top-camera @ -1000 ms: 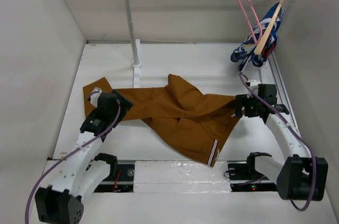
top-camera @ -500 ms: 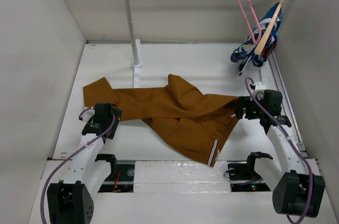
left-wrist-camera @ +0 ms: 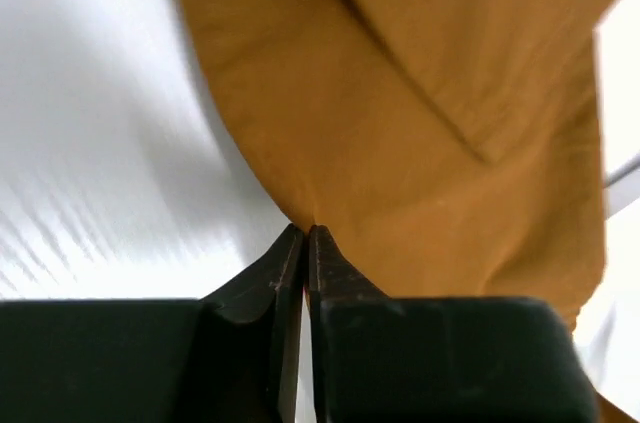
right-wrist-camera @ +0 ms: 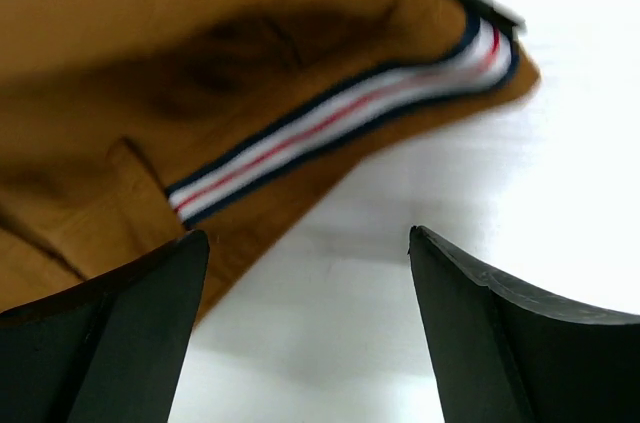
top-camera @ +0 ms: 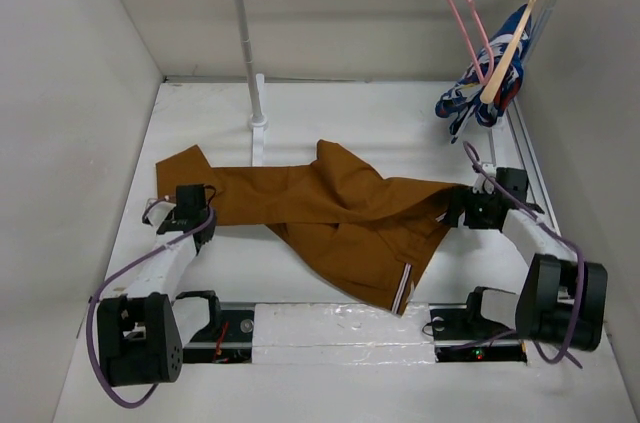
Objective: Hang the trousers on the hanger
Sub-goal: Flatten out the trousers at the center of the board.
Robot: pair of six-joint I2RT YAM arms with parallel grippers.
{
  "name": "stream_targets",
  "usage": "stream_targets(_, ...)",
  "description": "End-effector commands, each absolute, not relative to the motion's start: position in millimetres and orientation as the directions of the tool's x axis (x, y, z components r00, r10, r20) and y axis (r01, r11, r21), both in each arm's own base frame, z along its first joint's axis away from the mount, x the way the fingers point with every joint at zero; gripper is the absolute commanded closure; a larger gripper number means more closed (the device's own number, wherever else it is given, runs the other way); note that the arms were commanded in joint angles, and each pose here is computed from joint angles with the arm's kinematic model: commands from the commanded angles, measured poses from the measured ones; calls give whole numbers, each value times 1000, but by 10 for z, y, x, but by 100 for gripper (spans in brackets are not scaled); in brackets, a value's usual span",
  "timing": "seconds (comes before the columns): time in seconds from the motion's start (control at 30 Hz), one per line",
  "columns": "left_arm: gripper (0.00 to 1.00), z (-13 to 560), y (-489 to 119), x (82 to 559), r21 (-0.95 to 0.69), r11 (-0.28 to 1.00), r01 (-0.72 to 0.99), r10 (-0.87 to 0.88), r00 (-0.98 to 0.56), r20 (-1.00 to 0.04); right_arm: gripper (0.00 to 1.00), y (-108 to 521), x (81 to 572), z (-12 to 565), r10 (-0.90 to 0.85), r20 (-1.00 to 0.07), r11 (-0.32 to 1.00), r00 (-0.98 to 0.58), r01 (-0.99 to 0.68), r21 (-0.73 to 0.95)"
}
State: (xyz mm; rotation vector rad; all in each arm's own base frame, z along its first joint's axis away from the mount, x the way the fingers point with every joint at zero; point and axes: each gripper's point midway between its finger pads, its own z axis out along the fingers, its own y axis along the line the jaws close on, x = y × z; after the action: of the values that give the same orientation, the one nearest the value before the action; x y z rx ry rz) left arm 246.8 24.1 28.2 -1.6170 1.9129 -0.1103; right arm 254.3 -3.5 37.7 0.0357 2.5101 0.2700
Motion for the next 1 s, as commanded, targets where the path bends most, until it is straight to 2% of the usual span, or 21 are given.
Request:
stream_targets(0.0, 100, 803, 508, 2834, -524, 297, -799, -857, 19, -515, 13, -30, 2876, 423, 64, -621, 974, -781, -86, 208)
stream_targets(0.07, 100, 1022, 585, 2918, -516, 350, -782, -819, 11, -574, 17, -6, 2830, 313, 69, -608, 972, -791, -84, 220)
stream_targets(0.1, 100, 1280, 612, 3026, -546, 363, -755, -807, 38, -589, 23, 1, 2827, 256, 55, -596, 970, -801, -98, 221)
stream_targets(0.13, 100, 1442, 636, 3027, -546, 386, -743, -790, 39, -612, 43, 17, 2837, 275, 49, -605, 968, -795, -112, 225)
stream_targets(0.17, 100, 1608, 662, 3043, -557, 402, -727, -775, 55, -630, 49, 14, 2842, 302, 42, -612, 969, -790, -118, 219)
stream_targets(0.2, 100, 1870, 675, 3094, -592, 417, -690, -764, 88, -640, 50, 2, 2791, 324, 26, -601, 971, -799, -124, 206)
stream_targets(0.23, 100, 2083, 680, 3077, -621, 433, -653, -752, 118, -648, 49, -1, 2813, 479, 1, -636, 975, -772, -141, 174)
stream_targets(0.33, 100, 2539, 641, 3069, -660, 478, -580, -733, 150, -663, 33, 26, 2787, 820, -94, -677, 978, -730, -194, 74)
stream_targets(0.37, 100, 2602, 574, 3077, -655, 503, -565, -728, 132, -673, 29, 189, 2841, 1113, -165, -732, 963, -661, -268, 26)
stream_targets(0.43, 100, 2786, 541, 3104, -663, 526, -532, -718, 139, -681, 29, 508, 2780, 1286, -279, -749, 909, -601, -416, -5)
stream_targets(0.47, 100, 2830, 505, 3129, -666, 543, -511, -718, 128, -684, 29, 967, 2676, 1361, -368, -762, 816, -533, -578, 10)
stream_targets(0.57, 100, 2988, 486, 3252, -643, 594, -484, -689, 107, -717, 32, 1732, 2399, 1438, -518, -756, 601, -401, -799, 12)
stream_targets(0.6, 100, 3140, 478, 3315, -637, 619, -459, -672, 109, -733, 33, 2223, 2142, 1543, -561, -775, 461, -289, -888, -2)
stream_targets(0.67, 100, 3157, 429, 3490, -615, 655, -439, -658, 70, -750, 35, 2588, 2020, 1577, -591, -777, 401, -219, -915, -46)
stream_targets(0.7, 100, 3315, 418, 3558, -615, 675, -409, -643, 84, -761, 35, 2868, 1859, 1456, -632, -753, 324, -181, -945, -45)
stream_targets(0.73, 100, 3287, 414, 3672, -601, 683, -415, -638, 63, -768, 35, 3062, 1895, 1597, -626, -765, 307, -152, -950, -62)
stream_targets(0.8, 100, 3460, 414, 3794, -590, 703, -397, -618, 68, -783, 27, 3352, 1926, 1441, -664, -732, 296, -152, -953, -71)
stream_targets(0.83, 100, 3395, 429, 3895, -563, 715, -414, -603, 42, -797, 22, 3511, 1999, 1528, -649, -749, 296, -137, -952, -83)
stream_targets(0.97, 100, 3477, 408, 4083, -541, 744, -393, -579, 24, -815, 17, 3961, 2269, 1293, -676, -722, 303, -147, -948, -92)
